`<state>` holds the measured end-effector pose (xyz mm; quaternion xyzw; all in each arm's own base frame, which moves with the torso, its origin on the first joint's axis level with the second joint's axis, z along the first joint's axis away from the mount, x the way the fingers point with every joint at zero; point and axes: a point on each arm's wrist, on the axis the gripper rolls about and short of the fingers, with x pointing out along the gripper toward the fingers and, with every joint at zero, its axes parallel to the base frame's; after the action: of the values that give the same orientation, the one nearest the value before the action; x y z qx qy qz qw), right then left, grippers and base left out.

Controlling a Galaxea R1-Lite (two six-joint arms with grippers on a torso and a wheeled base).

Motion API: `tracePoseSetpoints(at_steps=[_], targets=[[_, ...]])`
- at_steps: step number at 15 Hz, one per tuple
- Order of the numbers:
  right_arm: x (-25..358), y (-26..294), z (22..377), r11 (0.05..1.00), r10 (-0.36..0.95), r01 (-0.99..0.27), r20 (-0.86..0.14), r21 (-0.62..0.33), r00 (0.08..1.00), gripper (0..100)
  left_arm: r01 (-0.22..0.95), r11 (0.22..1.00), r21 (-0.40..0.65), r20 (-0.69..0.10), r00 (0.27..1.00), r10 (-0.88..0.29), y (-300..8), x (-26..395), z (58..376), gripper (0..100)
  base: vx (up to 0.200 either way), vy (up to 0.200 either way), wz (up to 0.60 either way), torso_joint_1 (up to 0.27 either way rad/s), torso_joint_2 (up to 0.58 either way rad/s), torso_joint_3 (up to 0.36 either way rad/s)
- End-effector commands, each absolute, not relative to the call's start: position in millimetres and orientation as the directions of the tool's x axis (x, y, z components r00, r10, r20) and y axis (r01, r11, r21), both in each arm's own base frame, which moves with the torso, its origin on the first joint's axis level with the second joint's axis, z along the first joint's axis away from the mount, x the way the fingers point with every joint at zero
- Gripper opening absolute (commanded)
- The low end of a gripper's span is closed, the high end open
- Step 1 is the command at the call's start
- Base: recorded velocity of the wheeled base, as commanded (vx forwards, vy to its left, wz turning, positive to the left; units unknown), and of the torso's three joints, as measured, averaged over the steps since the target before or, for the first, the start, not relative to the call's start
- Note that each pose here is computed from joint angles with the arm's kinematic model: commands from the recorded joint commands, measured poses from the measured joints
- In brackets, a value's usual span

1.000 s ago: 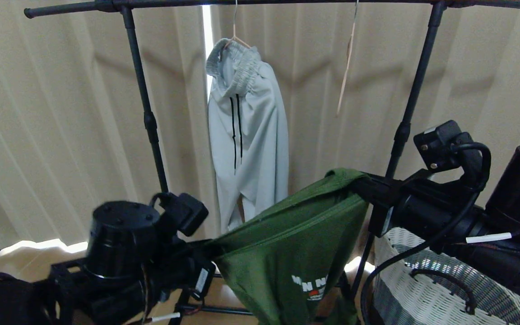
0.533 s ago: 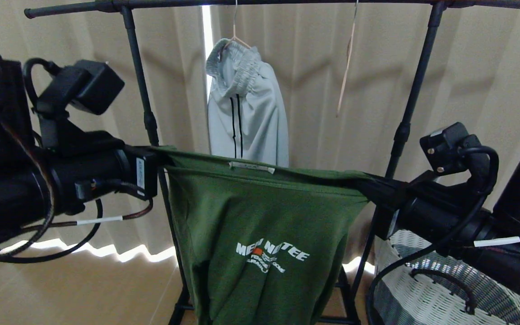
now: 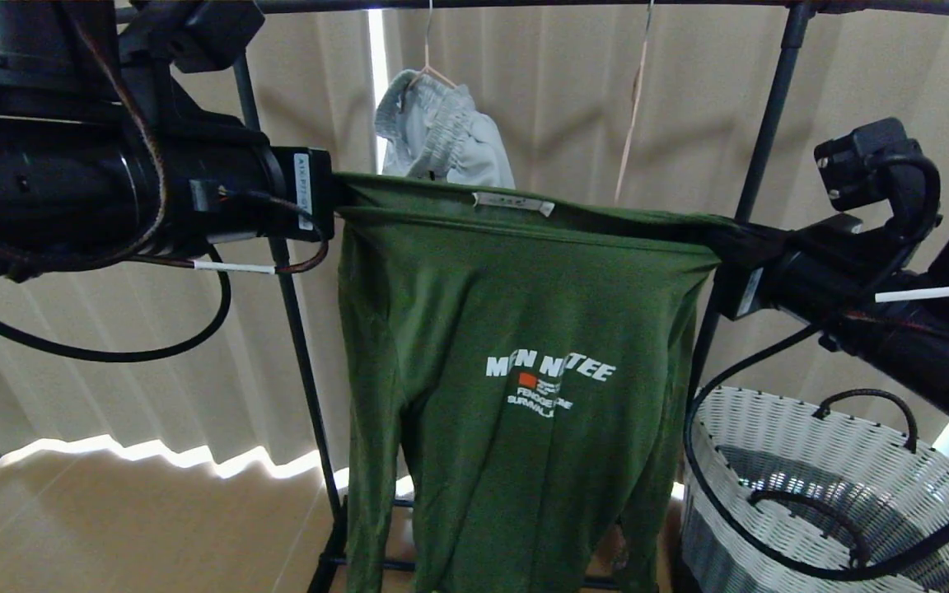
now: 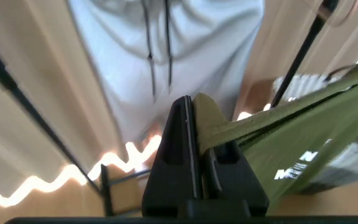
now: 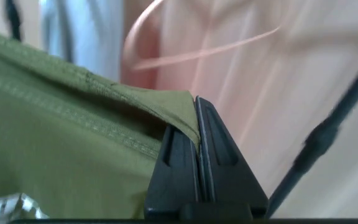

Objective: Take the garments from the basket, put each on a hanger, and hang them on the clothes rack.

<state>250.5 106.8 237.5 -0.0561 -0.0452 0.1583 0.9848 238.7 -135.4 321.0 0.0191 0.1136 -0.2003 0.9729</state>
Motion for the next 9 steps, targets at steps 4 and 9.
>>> tracePoseSetpoints(at_steps=[4,9], targets=[[271,106,262,0.954,0.29,-0.274,0.14,-0.119,0.947,0,0.41,0.912,-0.002,-0.252,0.883,-0.397,-144,244,313,0,0.0,0.0,0.0,0.0,0.0,0.0],[263,89,262,0.966,0.242,-0.228,0.116,-0.122,0.963,0,0.423,0.906,0.016,-0.266,0.875,-0.404,-146,240,308,0,0.0,0.0,0.0,0.0,0.0,0.0]])
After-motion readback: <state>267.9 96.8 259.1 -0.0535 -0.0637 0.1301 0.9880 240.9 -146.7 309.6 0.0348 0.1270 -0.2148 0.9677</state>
